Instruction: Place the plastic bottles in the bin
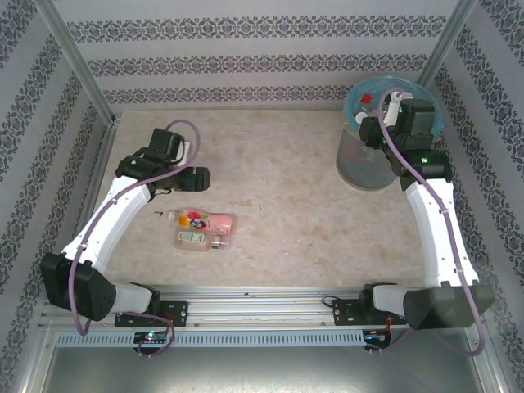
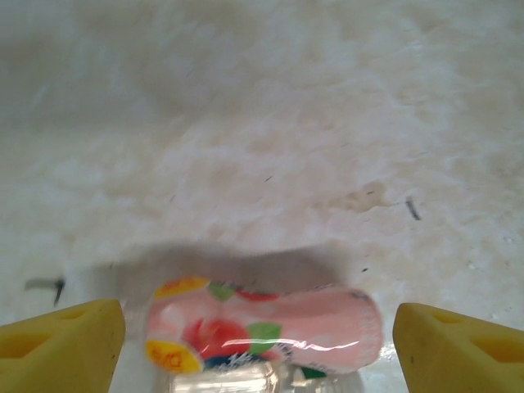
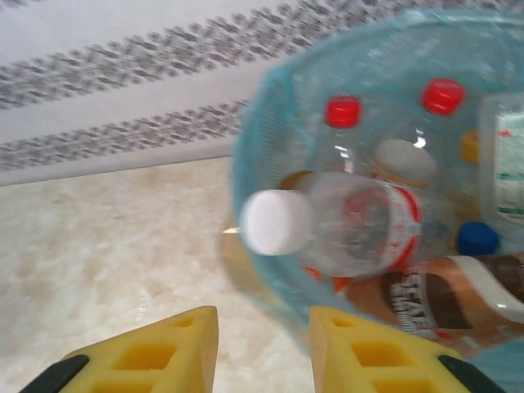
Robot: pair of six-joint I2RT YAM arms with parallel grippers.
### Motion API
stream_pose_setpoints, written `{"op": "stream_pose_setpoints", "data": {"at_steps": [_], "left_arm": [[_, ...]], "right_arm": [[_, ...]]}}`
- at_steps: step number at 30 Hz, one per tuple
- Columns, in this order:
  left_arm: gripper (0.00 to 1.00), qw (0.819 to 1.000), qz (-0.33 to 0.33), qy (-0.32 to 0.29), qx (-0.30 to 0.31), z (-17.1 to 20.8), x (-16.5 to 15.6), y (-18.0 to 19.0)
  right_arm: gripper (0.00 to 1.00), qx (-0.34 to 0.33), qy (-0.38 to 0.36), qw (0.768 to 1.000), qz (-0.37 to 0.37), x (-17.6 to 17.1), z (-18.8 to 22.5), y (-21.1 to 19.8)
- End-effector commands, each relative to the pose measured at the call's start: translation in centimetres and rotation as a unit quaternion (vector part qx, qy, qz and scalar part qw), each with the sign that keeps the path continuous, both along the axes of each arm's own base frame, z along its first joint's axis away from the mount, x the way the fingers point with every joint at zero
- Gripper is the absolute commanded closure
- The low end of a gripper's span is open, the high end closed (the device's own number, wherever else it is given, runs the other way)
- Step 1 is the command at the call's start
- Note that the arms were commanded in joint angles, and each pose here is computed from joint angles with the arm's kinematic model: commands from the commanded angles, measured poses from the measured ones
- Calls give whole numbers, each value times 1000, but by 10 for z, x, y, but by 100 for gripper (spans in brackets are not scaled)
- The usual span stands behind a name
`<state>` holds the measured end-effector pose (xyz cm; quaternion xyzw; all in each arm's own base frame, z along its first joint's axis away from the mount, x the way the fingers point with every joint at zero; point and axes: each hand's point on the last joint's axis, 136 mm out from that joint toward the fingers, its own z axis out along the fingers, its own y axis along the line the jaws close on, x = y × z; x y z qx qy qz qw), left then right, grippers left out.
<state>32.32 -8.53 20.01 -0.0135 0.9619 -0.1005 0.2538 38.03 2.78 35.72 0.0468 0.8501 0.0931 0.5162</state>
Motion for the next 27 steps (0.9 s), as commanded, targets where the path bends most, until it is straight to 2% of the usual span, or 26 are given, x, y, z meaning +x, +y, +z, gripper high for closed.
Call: {"op": "stream_pose_setpoints", "data": {"at_steps": [1, 4, 7, 8, 10, 12, 13, 16, 18, 21, 22, 27], "left_arm": [[13, 994, 68, 48, -77, -18, -27, 4], [14, 992, 80, 56, -85, -30, -44, 7], [18, 993, 17, 74, -86, -42, -70, -3], [22, 995, -2, 74, -71, -43, -76, -2], [23, 998, -9, 56, -31, -41, -76, 1], [22, 996, -87, 27, -22, -37, -77, -22], [19, 996, -90, 22, -9, -39, -75, -24], [18, 997, 38, 71, -3, -55, -69, -6], [18, 988, 103, 102, -44, -63, -70, -11], [17, 971, 183, 75, -131, -74, -62, -21], [17, 966, 208, 62, -139, -78, -60, -17], [15, 968, 227, 57, -90, -90, -48, -4]], "right_arm": [[61, -27, -46, 998, 22, -12, 23, 18], [60, -66, -46, 996, 39, -25, 20, 38], [60, -74, -57, 993, 68, -43, 6, 59], [60, -68, -67, 993, 77, -47, 1, 66], [60, -49, -77, 992, 84, -56, -11, 77], [60, -36, -83, 991, 99, -63, -25, 93], [60, -35, -84, 990, 103, -66, -29, 98], [60, -34, -74, 989, 126, -72, -43, 117], [59, -31, -67, 988, 136, -76, -50, 126], [56, -11, -62, 987, 150, -81, -64, 138], [56, -6, -60, 987, 151, -82, -70, 141], [54, 4, -48, 988, 148, -83, -88, 145]]}}
